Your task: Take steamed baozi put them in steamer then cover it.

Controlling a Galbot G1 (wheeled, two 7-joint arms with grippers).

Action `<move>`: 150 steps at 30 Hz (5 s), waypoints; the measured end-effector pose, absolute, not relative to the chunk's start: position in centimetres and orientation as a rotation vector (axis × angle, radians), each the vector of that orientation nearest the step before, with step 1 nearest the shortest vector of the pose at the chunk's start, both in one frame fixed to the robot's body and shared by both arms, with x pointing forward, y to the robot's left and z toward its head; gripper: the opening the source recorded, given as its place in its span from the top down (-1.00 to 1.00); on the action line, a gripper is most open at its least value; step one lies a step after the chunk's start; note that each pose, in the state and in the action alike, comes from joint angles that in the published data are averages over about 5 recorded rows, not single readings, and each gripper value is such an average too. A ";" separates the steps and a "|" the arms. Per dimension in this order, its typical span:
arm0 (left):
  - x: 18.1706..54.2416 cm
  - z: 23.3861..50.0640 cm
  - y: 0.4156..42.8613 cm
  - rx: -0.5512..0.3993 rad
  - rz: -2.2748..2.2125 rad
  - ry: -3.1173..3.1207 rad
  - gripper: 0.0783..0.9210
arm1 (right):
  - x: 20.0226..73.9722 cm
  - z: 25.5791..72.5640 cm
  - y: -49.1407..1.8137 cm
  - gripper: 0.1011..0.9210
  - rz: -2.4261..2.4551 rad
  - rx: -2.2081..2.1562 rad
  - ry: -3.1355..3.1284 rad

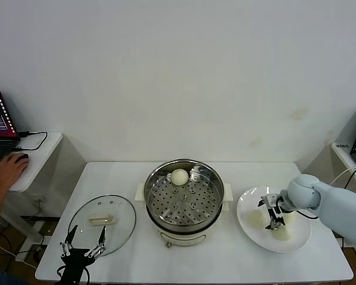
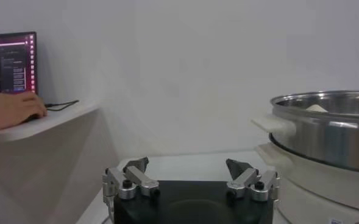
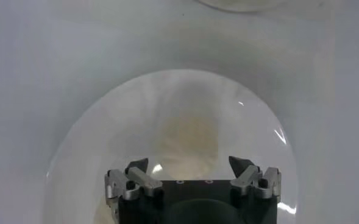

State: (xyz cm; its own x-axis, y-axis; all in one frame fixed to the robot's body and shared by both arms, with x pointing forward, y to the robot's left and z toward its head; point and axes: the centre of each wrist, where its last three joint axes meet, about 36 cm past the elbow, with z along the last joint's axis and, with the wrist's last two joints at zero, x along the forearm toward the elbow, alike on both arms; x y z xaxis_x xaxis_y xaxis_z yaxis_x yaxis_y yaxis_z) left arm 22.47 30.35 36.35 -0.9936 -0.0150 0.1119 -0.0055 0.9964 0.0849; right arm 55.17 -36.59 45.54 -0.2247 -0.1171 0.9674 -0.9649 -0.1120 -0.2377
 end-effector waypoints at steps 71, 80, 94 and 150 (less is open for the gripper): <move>23.4 37.5 29.9 -0.007 -0.113 -3.064 -0.77 | 59.4 65.0 -6.8 -0.20 1.433 1.453 -1.553; 23.5 37.3 30.0 0.000 -0.114 -3.066 -0.77 | 59.1 61.4 -2.6 -0.20 1.414 1.467 -1.509; 23.7 37.0 30.2 0.003 -0.120 -3.065 -0.77 | 59.1 58.6 -1.3 -0.51 1.387 1.453 -1.487; 22.6 37.0 30.0 -0.014 -0.184 -3.053 -0.77 | 50.1 52.9 -40.3 -0.76 1.425 1.204 -1.308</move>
